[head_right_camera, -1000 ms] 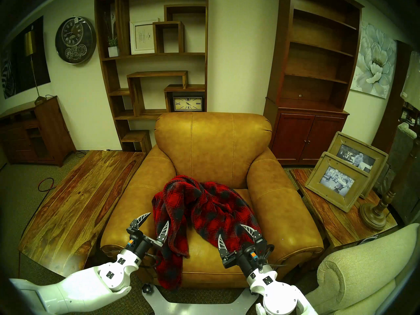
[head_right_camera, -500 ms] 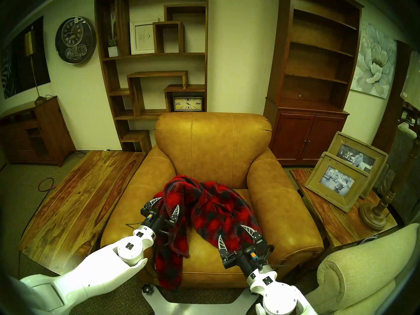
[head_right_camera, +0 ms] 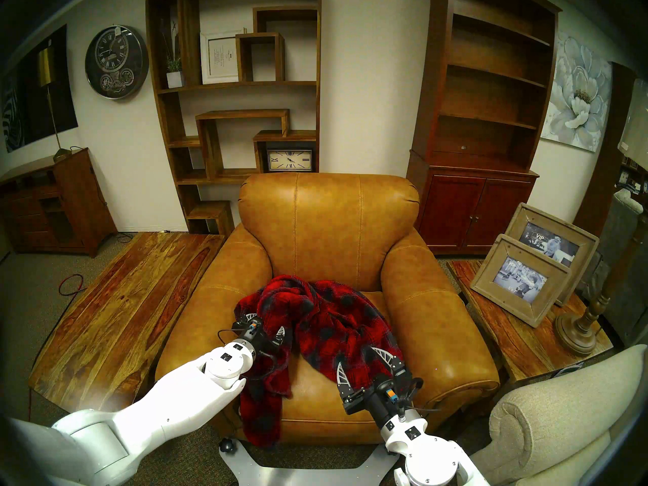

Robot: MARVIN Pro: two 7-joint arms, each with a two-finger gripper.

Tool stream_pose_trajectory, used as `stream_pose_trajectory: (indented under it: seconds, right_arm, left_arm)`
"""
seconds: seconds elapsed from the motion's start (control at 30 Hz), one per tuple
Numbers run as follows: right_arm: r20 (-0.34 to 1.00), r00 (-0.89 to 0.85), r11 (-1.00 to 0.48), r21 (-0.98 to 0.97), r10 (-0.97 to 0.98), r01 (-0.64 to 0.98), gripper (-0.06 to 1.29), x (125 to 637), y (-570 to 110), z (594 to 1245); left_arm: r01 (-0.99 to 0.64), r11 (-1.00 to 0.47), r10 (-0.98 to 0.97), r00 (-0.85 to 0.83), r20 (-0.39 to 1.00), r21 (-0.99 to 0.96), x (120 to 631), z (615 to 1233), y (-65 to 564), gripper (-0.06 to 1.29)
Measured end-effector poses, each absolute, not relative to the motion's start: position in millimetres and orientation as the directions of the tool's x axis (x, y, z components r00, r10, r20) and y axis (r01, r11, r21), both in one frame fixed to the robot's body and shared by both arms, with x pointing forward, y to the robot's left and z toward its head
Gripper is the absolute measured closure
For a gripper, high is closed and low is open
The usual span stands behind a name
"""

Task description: Move the blanket from sofa and drape it over the sofa arm

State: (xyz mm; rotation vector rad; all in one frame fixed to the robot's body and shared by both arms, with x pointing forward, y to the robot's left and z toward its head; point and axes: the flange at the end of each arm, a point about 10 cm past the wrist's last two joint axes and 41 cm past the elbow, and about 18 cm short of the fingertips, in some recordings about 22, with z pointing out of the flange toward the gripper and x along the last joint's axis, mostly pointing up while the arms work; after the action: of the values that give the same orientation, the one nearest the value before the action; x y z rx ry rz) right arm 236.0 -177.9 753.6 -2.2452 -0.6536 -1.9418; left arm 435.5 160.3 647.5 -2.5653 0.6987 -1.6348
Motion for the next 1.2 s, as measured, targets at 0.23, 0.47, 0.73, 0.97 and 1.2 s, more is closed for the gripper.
stream_pose_trajectory:
  seconds: [0.23, 0.47, 0.73, 0.97, 1.2]
  right_arm:
    - [0.963, 0.093, -0.903, 0.198, 0.251, 0.381, 0.0, 236, -178, 754]
    - [0.964, 0.093, -0.903, 0.198, 0.25, 0.381, 0.0, 236, -178, 754]
    - [0.964, 0.094, -0.904, 0.197, 0.25, 0.38, 0.0, 236, -178, 753]
    - [0.963, 0.097, -0.905, 0.197, 0.25, 0.378, 0.0, 236, -178, 752]
    - [0.963, 0.099, -0.905, 0.196, 0.25, 0.377, 0.0, 236, -178, 751]
  left_arm:
    - [-0.382, -0.881, -0.429, 0.4, 0.81, -0.278, 448, 638, 154, 0.96]
    - [-0.405, -0.853, -0.478, 0.35, 0.806, -0.33, 471, 656, 158, 1.09]
    - [-0.341, -0.853, -0.489, 0.259, 0.833, -0.395, 513, 710, 200, 1.09]
    - [-0.251, -0.865, -0.492, 0.257, 0.832, -0.434, 540, 749, 267, 1.09]
    - [-0.218, -0.871, -0.487, 0.265, 0.832, -0.44, 551, 779, 327, 1.09]
